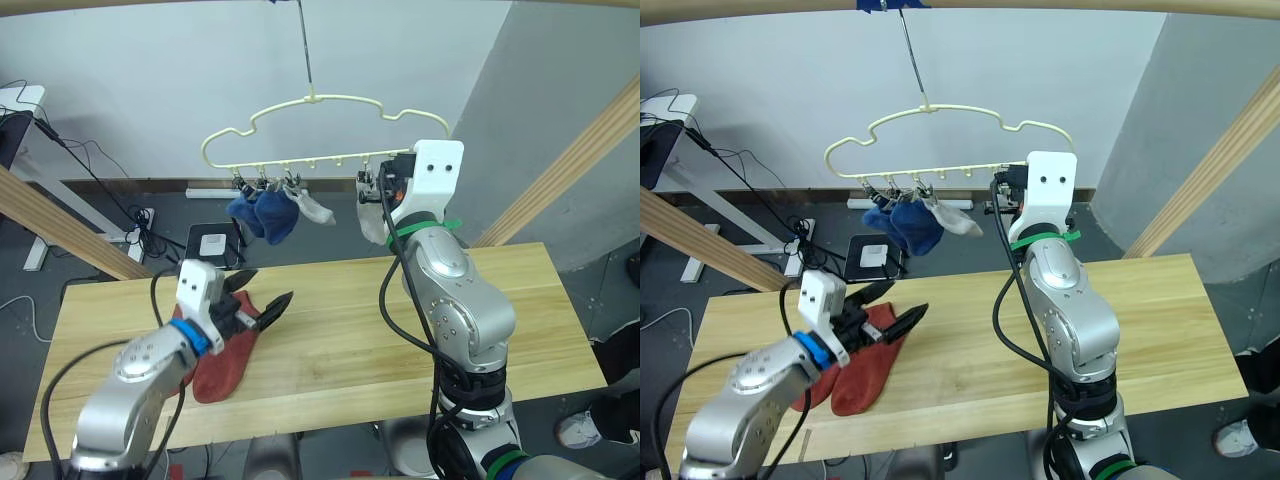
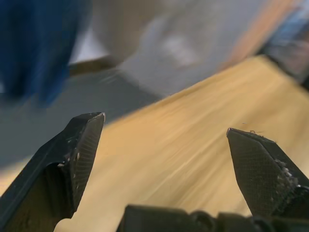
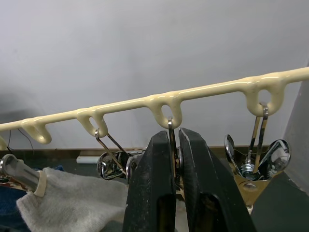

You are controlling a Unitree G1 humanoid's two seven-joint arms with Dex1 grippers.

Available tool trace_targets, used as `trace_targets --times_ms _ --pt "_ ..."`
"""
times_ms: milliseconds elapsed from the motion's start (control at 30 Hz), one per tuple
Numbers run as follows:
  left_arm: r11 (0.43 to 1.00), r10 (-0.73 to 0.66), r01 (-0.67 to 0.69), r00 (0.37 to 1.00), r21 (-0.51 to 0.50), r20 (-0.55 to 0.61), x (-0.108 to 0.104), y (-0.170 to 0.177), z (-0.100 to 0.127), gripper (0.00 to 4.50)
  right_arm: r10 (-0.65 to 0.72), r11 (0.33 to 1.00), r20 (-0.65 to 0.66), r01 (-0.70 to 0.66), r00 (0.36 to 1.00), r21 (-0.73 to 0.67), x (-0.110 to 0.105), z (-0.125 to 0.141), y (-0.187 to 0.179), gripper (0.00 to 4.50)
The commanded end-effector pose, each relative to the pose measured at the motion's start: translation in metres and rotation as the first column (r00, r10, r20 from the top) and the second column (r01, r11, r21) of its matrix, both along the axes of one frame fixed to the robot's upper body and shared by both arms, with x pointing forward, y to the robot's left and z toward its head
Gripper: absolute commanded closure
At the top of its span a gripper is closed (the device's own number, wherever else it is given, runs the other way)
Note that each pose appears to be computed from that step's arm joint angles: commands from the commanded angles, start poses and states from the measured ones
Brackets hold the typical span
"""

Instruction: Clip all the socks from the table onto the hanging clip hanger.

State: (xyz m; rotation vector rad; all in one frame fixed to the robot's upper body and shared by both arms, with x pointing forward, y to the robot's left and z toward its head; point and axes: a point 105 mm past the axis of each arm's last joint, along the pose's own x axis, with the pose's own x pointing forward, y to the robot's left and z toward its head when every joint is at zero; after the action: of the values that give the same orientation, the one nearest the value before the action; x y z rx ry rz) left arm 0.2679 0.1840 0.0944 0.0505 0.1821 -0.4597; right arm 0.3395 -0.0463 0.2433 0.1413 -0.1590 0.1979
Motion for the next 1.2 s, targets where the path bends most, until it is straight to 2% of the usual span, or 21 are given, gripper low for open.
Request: trace_targets --times_ms 33,133,267,333,533,800,867,933,1000,1200 --pt "0.978 0.198 -0.195 0.98 0.076 -0.034 -0.005 0.016 -0.017 0.0 0.044 0.997 0.054 -0.047 0.998 0.059 -0.008 0.019 0.011 4.49" --pt "0.945 0.324 -0.317 0.94 0.076 -0.11 -0.006 0.029 -0.036 0.0 0.053 0.997 0.051 -0.055 0.997 0.051 -0.008 0.018 0.012 4.49" --pt "0.897 0.44 -0.424 0.886 0.128 -0.146 -0.001 0.046 -0.055 0.0 0.06 0.997 0.046 -0.062 0.997 0.047 -0.008 0.018 0.013 4.49" --pt "0.878 0.478 -0.463 0.862 0.124 -0.167 0.001 0.05 -0.062 0.0 0.063 0.997 0.044 -0.065 0.997 0.046 -0.008 0.017 0.013 4.49" --pt "0.855 0.518 -0.5 0.839 0.137 -0.169 0.003 0.048 -0.067 0.0 0.065 0.997 0.04 -0.067 0.997 0.039 -0.008 0.017 0.014 4.49" --pt "0.882 0.471 -0.456 0.854 0.121 -0.218 0.004 0.039 -0.076 0.0 0.066 0.997 0.043 -0.068 0.997 0.036 -0.009 0.017 0.014 4.49" --pt "0.877 0.479 -0.467 0.846 0.108 -0.234 0.003 0.04 -0.077 0.38 0.067 0.997 0.044 -0.069 0.997 0.036 -0.009 0.017 0.014 4.5" --pt "0.893 0.45 -0.436 0.865 0.112 -0.223 0.004 0.036 -0.075 0.85 0.067 0.997 0.046 -0.069 0.997 0.037 -0.009 0.017 0.014 4.5" --pt "0.9 0.433 -0.413 0.879 0.137 -0.2 0.004 0.034 -0.072 1.46 0.067 0.997 0.048 -0.069 0.997 0.039 -0.009 0.018 0.014 4.5" --pt "0.879 0.472 -0.448 0.866 0.163 -0.163 0.003 0.039 -0.069 3.17 0.07 0.997 0.048 -0.072 0.996 0.042 -0.009 0.018 0.015 4.5"
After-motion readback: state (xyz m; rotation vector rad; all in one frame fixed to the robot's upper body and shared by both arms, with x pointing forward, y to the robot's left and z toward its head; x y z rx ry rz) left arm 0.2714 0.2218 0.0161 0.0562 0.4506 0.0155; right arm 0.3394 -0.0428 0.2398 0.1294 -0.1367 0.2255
